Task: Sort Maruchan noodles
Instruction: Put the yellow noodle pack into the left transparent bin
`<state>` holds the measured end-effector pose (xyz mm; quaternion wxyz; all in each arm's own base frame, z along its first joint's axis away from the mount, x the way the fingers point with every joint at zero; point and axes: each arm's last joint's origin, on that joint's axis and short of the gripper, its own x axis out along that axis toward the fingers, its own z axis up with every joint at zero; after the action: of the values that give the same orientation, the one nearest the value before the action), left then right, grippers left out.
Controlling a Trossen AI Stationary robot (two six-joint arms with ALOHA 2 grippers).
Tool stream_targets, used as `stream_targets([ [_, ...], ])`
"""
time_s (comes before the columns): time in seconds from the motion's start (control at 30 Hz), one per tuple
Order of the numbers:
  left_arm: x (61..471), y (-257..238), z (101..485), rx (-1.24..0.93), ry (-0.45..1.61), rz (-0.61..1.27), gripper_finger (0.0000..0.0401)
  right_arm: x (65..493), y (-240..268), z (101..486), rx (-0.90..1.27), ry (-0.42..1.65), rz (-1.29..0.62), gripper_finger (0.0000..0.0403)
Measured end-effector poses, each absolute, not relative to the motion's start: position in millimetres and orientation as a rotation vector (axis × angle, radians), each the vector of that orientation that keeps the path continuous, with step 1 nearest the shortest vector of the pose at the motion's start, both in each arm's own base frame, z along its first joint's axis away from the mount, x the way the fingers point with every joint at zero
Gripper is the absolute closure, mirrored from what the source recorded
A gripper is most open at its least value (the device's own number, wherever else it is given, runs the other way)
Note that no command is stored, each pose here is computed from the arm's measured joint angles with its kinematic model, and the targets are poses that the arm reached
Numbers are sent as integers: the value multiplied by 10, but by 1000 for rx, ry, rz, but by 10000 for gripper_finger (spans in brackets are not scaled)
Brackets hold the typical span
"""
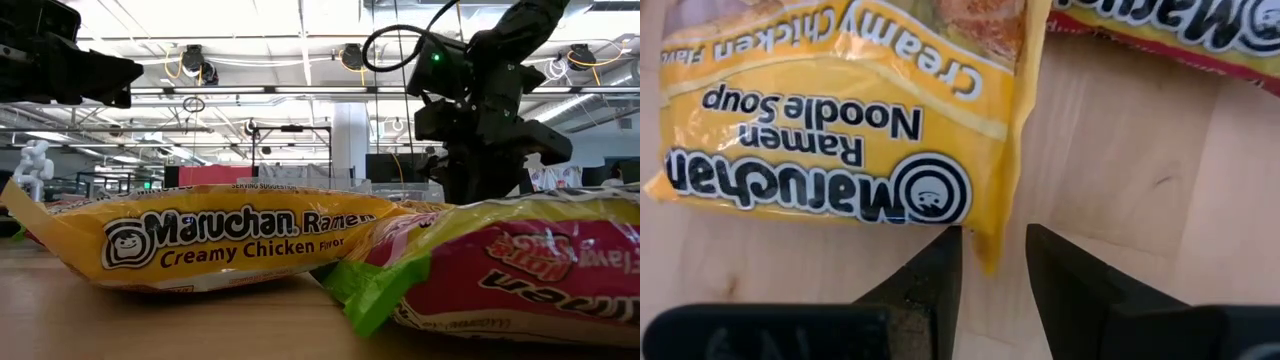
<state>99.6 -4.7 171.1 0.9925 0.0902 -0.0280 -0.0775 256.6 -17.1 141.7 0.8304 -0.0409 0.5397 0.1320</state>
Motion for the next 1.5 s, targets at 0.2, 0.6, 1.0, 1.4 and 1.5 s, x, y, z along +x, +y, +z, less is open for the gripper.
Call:
stream_targets([
  [0.2,996,-47,1711,181,-56,-155,332,2588,-173,1365,-104,1080,277,297],
  [0.6,996,-47,1711,181,-56,-155,332,2586,-171,1353,-122,1065,287,397],
  [1.0,996,-47,1709,181,-55,-155,332,2581,-170,1365,-135,1060,294,402],
  [1.4,996,-47,1711,181,-56,-155,332,2580,-170,1365,-133,1061,293,403],
  [1.5,996,-47,1714,189,-60,-155,332,2580,-170,1365,-131,1061,292,403],
])
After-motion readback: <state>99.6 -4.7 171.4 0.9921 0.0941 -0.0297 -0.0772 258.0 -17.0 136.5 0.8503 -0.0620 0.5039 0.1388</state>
